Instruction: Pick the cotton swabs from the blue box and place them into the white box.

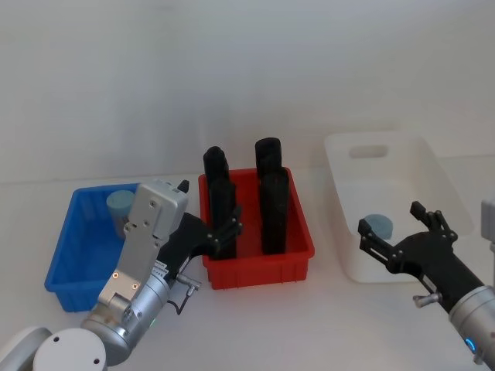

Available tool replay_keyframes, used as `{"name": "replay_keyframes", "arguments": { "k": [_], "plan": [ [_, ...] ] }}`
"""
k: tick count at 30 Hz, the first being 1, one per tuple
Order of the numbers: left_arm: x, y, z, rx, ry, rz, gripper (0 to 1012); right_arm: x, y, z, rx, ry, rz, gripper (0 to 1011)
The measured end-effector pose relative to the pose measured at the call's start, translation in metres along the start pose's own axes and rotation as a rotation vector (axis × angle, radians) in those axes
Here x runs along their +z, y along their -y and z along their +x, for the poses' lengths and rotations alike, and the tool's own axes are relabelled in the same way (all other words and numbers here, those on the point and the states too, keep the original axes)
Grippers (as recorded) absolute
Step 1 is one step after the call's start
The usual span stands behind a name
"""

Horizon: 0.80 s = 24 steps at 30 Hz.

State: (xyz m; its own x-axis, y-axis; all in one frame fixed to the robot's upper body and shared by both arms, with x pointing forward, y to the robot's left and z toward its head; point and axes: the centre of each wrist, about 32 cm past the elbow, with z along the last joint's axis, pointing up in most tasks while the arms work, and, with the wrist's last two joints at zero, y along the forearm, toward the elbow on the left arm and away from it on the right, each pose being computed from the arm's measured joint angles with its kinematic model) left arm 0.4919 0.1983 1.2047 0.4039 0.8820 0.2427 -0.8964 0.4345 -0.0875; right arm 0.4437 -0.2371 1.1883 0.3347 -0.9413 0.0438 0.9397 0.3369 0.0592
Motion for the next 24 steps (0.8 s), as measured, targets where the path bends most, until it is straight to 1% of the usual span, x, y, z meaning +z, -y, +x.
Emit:
{"name": "replay_keyframes", "arguments": {
  "k": [8,13,19,24],
  "plan": [
    [-0.0001,0.0000,0.0001,0.000,0.000,0.001,1004,-0.003,-0.004,0.001,0.011,0.003,-0.007,1001],
    [-0.0002,0.0000,0.0001,0.000,0.000,0.002,1004,-0.007,-0.011,0.003,0.021,0.012,-0.016,1001],
    [-0.0003,0.0000,0.0001,0.000,0.000,0.002,1004,-0.014,-0.025,0.009,0.039,0.030,-0.030,1001],
    [-0.0003,0.0000,0.0001,0.000,0.000,0.002,1004,-0.020,-0.042,0.014,0.062,0.046,-0.039,1001]
  ]
}}
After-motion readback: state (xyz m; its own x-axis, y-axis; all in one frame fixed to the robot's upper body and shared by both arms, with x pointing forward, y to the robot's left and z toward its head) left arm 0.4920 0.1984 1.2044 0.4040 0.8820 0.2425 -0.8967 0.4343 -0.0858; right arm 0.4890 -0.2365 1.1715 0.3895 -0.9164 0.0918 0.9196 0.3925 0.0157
